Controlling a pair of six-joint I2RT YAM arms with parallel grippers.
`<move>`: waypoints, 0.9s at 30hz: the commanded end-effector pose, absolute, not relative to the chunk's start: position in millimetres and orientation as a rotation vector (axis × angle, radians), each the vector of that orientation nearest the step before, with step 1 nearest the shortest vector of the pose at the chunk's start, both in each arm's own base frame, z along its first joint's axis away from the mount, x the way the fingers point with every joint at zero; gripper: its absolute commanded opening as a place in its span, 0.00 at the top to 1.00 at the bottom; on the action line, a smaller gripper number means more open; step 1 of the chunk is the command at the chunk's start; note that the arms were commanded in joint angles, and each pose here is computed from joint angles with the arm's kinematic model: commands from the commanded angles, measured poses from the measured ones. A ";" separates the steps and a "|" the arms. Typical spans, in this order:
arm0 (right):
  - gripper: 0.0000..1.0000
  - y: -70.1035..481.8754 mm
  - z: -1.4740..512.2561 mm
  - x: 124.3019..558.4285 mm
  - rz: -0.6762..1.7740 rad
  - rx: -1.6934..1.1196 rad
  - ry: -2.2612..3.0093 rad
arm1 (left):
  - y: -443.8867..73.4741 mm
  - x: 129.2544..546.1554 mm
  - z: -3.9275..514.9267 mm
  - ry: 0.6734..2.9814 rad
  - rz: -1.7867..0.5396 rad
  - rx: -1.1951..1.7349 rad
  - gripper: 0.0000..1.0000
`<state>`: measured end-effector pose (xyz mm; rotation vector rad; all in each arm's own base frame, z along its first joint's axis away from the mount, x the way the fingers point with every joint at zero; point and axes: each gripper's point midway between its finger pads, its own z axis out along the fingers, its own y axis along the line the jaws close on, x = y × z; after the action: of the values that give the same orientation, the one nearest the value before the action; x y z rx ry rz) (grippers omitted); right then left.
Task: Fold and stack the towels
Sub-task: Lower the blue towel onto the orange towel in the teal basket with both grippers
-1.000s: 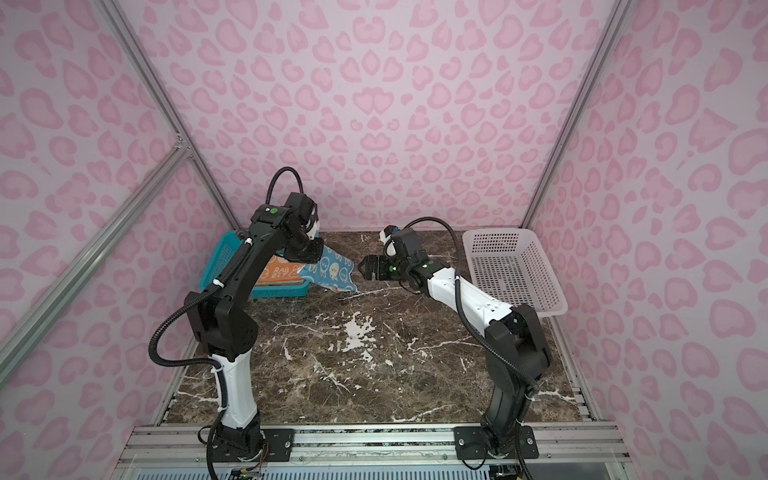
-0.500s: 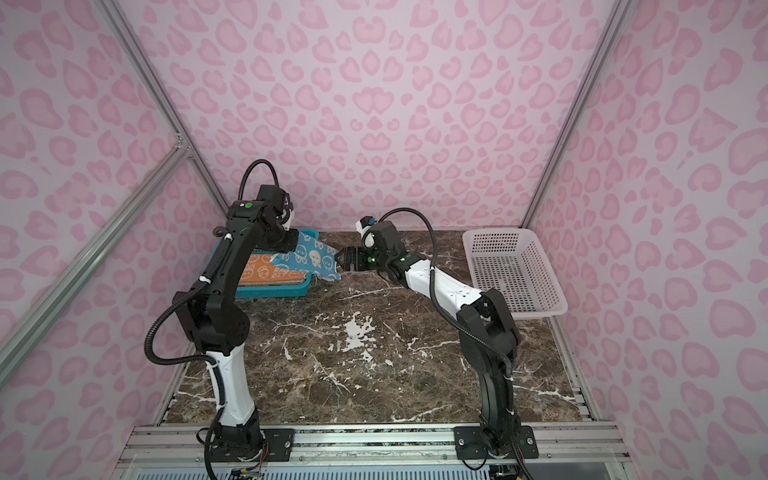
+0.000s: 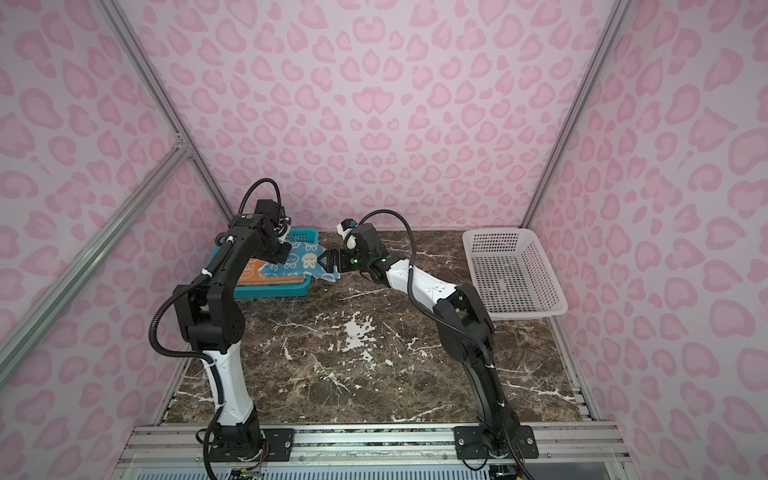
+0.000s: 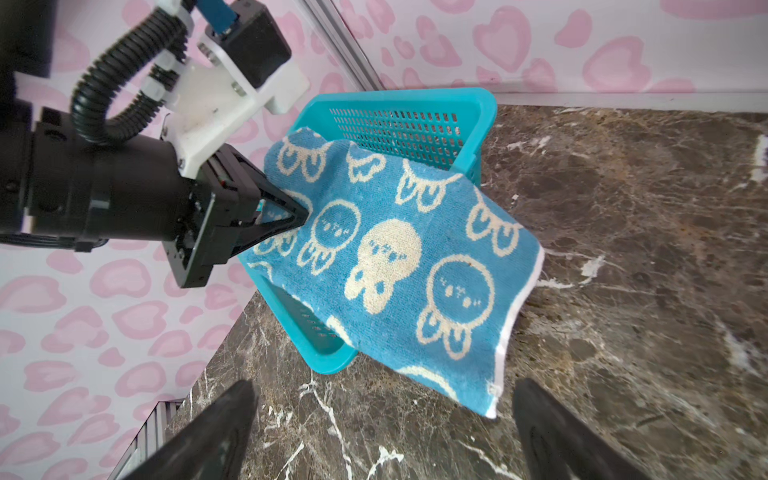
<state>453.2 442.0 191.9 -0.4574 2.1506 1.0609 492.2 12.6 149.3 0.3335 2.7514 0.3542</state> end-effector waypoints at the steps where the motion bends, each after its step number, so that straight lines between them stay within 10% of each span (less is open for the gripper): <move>1: 0.02 447.0 182.1 452.7 1.077 -0.461 2.167 | 28.9 502.1 141.8 2.736 0.437 0.332 0.96; 27: 0.02 448.8 152.1 447.6 1.042 -0.508 2.244 | 93.9 534.2 132.7 2.677 0.635 0.206 0.96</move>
<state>450.0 448.5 161.9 -0.4919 2.2279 1.0453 523.8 88.0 126.7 0.2179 2.7199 0.6078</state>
